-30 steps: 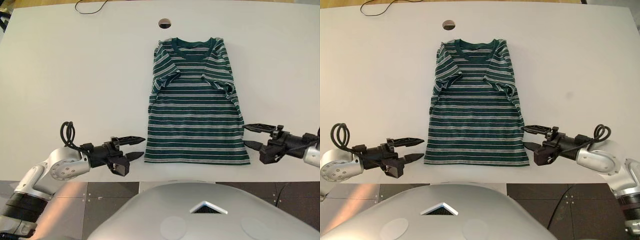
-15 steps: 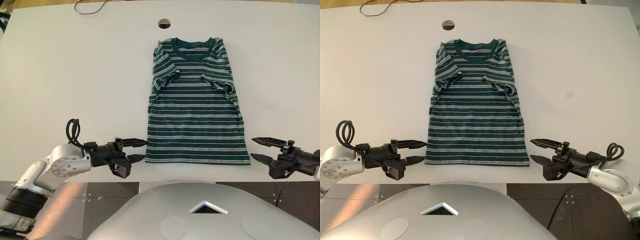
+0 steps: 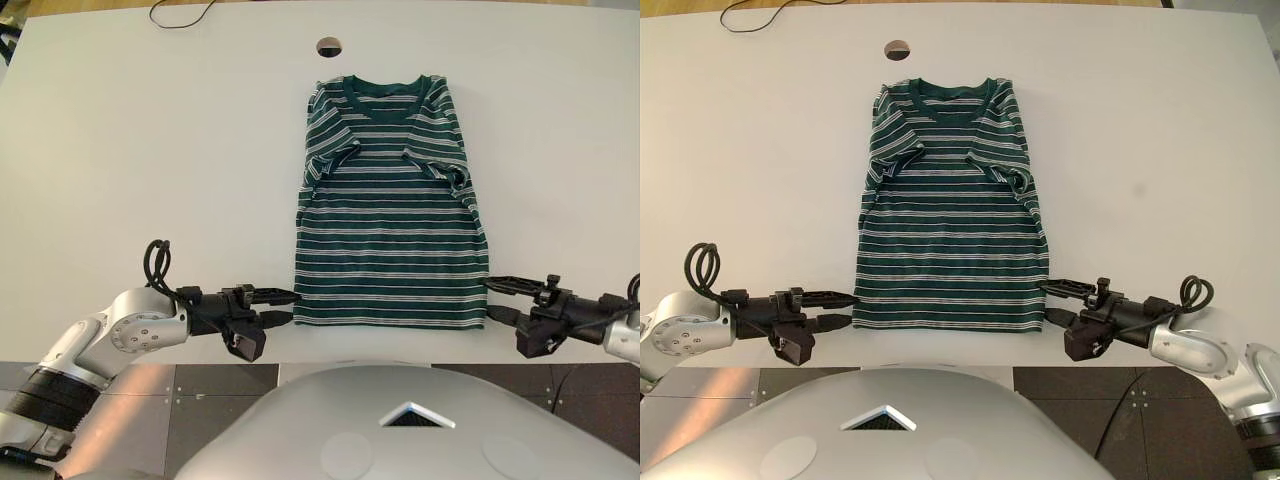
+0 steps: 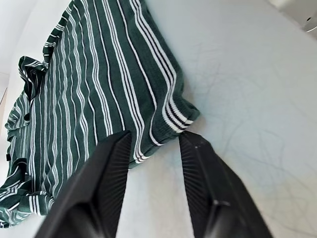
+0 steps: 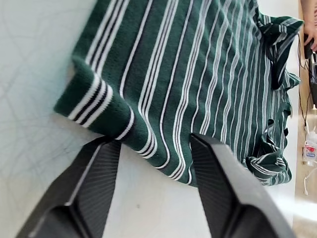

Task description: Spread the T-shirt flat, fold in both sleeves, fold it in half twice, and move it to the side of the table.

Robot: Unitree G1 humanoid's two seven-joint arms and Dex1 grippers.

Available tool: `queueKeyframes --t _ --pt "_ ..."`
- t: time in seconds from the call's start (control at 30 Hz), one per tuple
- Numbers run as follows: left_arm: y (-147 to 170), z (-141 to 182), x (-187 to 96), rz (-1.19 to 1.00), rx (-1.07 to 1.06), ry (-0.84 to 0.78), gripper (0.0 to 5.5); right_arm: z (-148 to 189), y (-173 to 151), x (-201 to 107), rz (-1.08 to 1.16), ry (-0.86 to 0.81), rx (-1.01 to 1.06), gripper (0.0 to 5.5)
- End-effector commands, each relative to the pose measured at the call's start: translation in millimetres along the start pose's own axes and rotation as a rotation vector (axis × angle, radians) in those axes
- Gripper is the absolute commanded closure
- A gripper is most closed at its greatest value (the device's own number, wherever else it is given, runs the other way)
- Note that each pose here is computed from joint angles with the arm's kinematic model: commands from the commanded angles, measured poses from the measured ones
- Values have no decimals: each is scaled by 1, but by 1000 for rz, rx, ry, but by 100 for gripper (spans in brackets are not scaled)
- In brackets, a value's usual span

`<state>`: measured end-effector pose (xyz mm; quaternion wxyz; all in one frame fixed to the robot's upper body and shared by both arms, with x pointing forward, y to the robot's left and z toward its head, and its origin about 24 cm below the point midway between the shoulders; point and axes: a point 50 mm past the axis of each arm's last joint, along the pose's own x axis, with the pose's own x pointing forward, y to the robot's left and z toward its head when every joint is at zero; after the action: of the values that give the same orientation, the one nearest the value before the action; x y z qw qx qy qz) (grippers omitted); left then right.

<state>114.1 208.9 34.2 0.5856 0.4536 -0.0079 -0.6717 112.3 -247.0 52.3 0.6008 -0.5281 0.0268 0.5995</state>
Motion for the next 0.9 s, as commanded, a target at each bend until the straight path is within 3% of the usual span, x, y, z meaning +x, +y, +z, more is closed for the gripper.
queueKeyframes --t 0.03,0.2,0.33,0.53,0.63,0.8,0.9 --pt "-19 -8 2 -146 -39 54 449 4 4 0 67 -35 -22 383" --pt "-18 -10 2 -143 -44 52 533 5 3 0 74 -37 -24 473" --pt "-18 -11 3 -138 -51 54 540 3 2 0 69 -27 -25 539" --pt "-18 -11 4 -132 -52 49 540 -1 0 -2 57 -7 -26 539" --pt "-6 -11 3 -30 -61 31 540 1 -5 -3 20 -11 -27 539" --pt "3 15 0 127 -144 -130 540 11 -13 -5 -113 -62 24 539" --pt "-6 21 -5 102 -185 -124 540 16 -7 -8 -107 -54 82 539"
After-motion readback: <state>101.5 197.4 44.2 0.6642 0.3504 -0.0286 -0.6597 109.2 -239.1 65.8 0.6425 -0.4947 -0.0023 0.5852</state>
